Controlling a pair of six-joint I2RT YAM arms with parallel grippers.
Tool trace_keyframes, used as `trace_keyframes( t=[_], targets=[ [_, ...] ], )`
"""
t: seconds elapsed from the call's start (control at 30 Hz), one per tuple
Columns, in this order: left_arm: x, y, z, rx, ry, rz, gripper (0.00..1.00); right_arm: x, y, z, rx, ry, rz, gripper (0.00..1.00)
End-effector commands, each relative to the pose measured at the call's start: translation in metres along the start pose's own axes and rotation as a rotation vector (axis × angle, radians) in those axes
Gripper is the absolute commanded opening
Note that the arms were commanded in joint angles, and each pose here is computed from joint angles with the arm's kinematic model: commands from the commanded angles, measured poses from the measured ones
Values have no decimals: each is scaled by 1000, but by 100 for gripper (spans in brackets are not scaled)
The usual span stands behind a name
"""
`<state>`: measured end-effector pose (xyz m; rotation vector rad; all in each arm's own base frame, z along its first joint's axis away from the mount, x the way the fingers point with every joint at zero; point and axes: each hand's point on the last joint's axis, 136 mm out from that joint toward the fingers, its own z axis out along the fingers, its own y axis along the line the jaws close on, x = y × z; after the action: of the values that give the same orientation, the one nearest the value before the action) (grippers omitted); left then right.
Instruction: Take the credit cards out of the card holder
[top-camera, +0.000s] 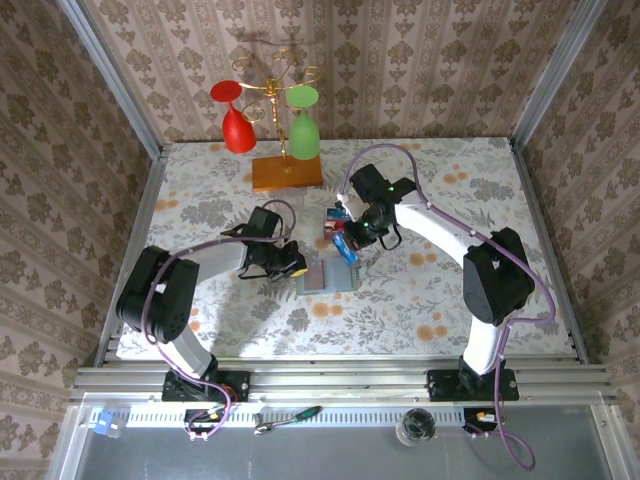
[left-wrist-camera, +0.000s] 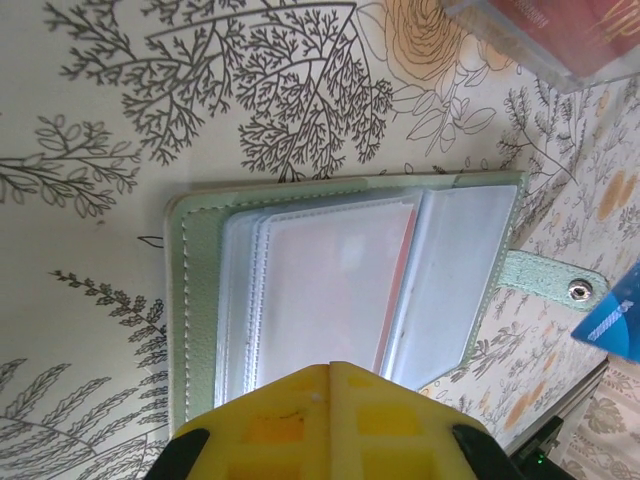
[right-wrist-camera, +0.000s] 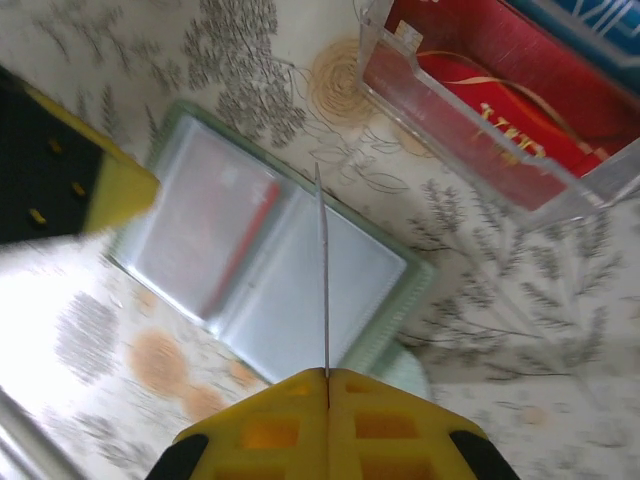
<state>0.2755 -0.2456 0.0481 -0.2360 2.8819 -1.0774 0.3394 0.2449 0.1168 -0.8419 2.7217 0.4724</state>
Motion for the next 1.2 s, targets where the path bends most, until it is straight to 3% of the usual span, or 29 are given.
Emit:
trace_keyframes(
  t=[0.0, 0.17, 0.3, 0.8, 1.17],
  targets=[
    [-2, 1, -10, 6, -23, 18, 0, 23, -15, -2, 72, 131, -308, 0],
    [-4, 6, -16, -3, -29, 8, 0, 11, -18, -14, 90, 140, -560, 0],
    [-8, 10, -21, -7, -41, -3, 0, 2, -29, -15, 120, 183, -663, 0],
    [-9, 16, -21, -22, -36, -24, 0, -69, -64, -13, 164, 164, -717, 0],
    [-8, 19, -21, -26, -35, -39, 0, -95, -76, -1, 184, 137, -744, 0]
  ],
)
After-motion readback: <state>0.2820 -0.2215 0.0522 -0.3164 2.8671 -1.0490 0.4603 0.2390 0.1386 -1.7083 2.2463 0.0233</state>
